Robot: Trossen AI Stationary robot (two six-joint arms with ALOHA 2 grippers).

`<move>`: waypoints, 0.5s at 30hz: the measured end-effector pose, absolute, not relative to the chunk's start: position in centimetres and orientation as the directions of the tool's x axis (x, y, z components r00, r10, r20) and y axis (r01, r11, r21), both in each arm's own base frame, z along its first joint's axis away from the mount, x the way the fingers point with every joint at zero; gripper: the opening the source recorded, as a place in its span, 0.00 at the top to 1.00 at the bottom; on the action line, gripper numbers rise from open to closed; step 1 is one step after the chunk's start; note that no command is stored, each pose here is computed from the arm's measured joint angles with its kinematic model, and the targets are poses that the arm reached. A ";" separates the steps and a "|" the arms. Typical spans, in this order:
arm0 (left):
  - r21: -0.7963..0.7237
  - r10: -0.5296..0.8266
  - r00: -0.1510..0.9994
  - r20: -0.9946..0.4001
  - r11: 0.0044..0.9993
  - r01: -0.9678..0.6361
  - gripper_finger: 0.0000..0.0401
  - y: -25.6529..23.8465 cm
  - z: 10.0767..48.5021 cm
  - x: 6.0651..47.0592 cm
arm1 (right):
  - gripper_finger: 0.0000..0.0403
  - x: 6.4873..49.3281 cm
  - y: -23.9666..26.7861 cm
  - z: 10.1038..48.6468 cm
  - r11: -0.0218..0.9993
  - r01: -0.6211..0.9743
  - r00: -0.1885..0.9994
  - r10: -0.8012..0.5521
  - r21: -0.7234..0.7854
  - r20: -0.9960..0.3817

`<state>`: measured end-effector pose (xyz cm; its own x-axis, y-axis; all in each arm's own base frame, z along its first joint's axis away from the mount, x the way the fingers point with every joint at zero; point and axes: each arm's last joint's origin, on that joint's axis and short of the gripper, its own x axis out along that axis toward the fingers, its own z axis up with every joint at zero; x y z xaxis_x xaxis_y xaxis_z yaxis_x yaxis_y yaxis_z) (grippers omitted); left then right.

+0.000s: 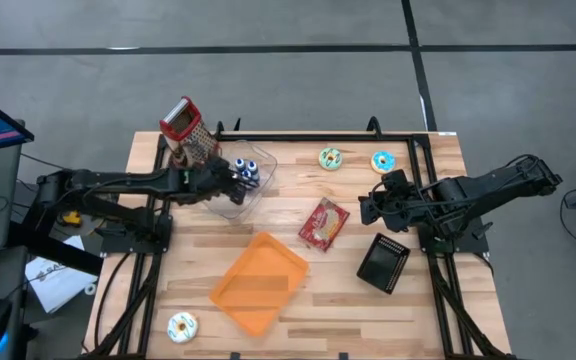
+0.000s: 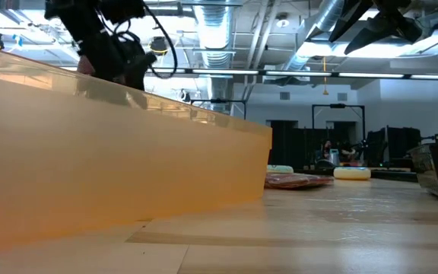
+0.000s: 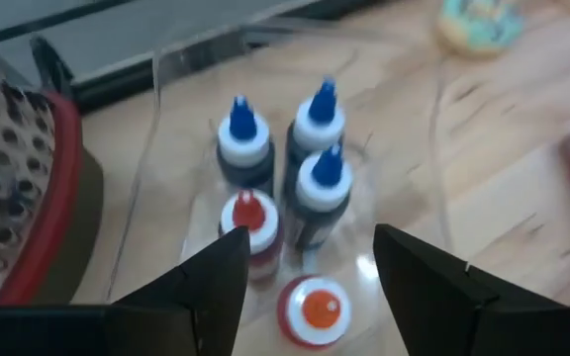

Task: Pick & Place Food Item
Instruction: Put the white donut into the black basket

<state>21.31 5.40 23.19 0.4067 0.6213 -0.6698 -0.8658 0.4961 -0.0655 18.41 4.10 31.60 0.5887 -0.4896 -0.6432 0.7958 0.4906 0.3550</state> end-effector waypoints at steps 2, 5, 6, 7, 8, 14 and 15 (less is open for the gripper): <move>-0.099 0.626 0.445 -0.640 0.508 -0.856 0.47 5.3 24.1 20.9 | 0.57 18.4 4.1 31.6 0.490 0.796 0.589 -0.490 0.355 -0.643; -0.185 0.633 0.536 -0.558 0.536 -0.824 0.47 4.8 25.9 20.3 | 0.57 18.4 4.1 31.6 0.491 0.796 0.589 -0.490 0.355 -0.643; -0.201 0.633 0.565 -0.529 0.553 -0.808 0.47 4.7 26.6 20.0 | 0.57 18.4 4.1 31.6 0.491 0.796 0.589 -0.490 0.355 -0.643; -0.215 0.632 0.600 -0.490 0.580 -0.786 0.47 4.5 27.3 19.9 | 0.57 18.4 4.1 31.6 0.490 0.796 0.589 -0.490 0.355 -0.643; -0.230 0.625 0.646 -0.437 0.617 -0.753 0.47 4.2 28.1 19.8 | 0.57 18.4 4.1 31.6 0.491 0.796 0.589 -0.490 0.355 -0.643; -0.177 0.431 0.876 -0.216 0.865 -0.470 0.47 2.0 31.6 19.0 | 0.57 18.4 4.1 31.6 0.497 0.793 0.591 -0.490 0.352 -0.641; -0.181 0.390 0.897 -0.207 0.886 -0.427 0.47 1.6 31.8 18.8 | 0.57 18.4 4.1 31.6 0.498 0.793 0.591 -0.490 0.351 -0.641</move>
